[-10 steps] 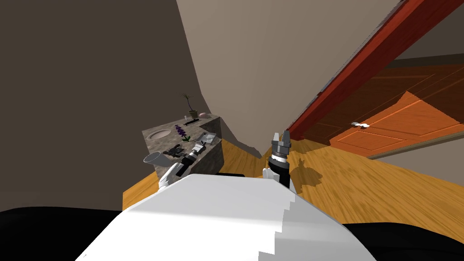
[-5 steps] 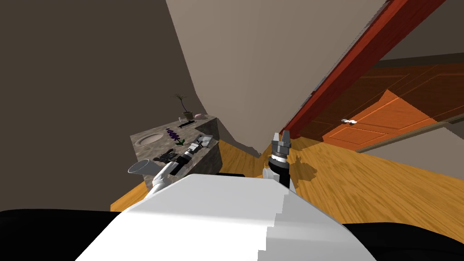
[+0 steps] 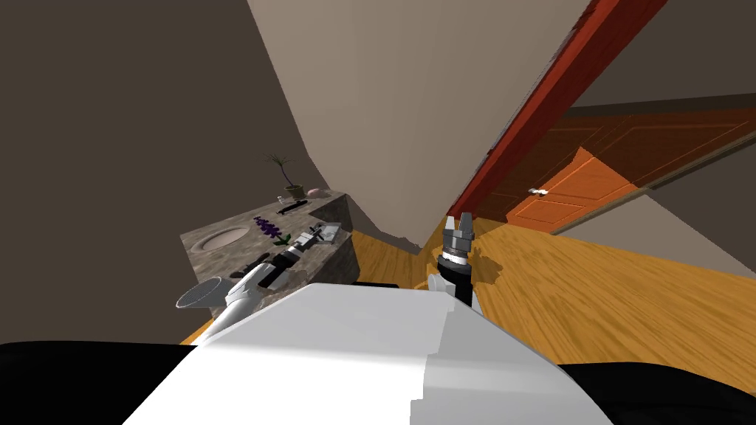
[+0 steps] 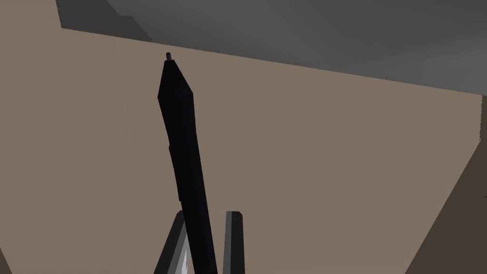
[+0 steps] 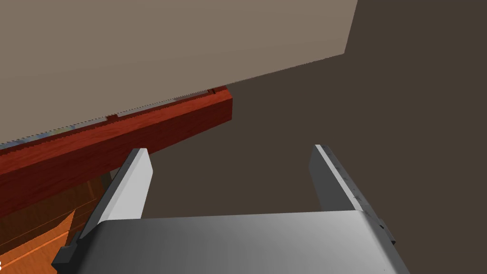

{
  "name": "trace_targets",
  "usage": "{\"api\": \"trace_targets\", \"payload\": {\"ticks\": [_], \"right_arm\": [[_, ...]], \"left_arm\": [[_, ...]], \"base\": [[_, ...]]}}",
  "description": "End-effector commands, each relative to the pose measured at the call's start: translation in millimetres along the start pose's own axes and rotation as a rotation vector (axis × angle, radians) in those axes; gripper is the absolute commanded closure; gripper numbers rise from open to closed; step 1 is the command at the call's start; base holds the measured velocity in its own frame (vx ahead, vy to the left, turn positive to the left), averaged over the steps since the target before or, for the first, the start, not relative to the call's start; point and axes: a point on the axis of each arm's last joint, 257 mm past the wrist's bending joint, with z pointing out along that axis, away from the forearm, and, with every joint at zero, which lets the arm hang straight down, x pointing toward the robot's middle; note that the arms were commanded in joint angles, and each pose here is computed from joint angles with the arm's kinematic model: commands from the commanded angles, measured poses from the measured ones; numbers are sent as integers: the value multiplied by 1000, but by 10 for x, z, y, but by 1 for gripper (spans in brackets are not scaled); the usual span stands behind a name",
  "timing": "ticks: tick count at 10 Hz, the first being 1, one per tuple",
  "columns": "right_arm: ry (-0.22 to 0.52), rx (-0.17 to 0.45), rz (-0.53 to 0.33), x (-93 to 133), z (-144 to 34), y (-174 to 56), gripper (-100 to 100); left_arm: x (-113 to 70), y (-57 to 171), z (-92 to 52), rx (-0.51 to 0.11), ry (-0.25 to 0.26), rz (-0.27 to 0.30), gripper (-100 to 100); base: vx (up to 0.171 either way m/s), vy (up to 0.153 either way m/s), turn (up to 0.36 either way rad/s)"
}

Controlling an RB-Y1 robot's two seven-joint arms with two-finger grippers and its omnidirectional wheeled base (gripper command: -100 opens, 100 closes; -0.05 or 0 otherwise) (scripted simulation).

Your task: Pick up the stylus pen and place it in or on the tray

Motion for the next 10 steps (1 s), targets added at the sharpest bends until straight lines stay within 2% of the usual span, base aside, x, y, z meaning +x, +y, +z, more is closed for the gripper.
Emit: {"api": "trace_targets", "payload": {"ticks": [1, 5, 8, 9, 10], "right_arm": [[0, 0, 0, 0, 0, 0, 0], [0, 0, 0, 0, 0, 0, 0], [0, 0, 0, 0, 0, 0, 0], [0, 0, 0, 0, 0, 0, 0], [0, 0, 0, 0, 0, 0, 0]], "left_arm": [[-47, 85, -65, 10, 7, 14, 100], [-151, 352, -280, 33, 43, 54, 100], [-125, 534, -457, 30, 86, 64, 100], [-117, 487, -421, 31, 76, 62, 100], [-112, 491, -429, 31, 78, 62, -100]], "base": [[27, 34, -152], [12, 31, -164], [-12, 31, -138], [-9, 16, -29], [0, 0, 0]]}}
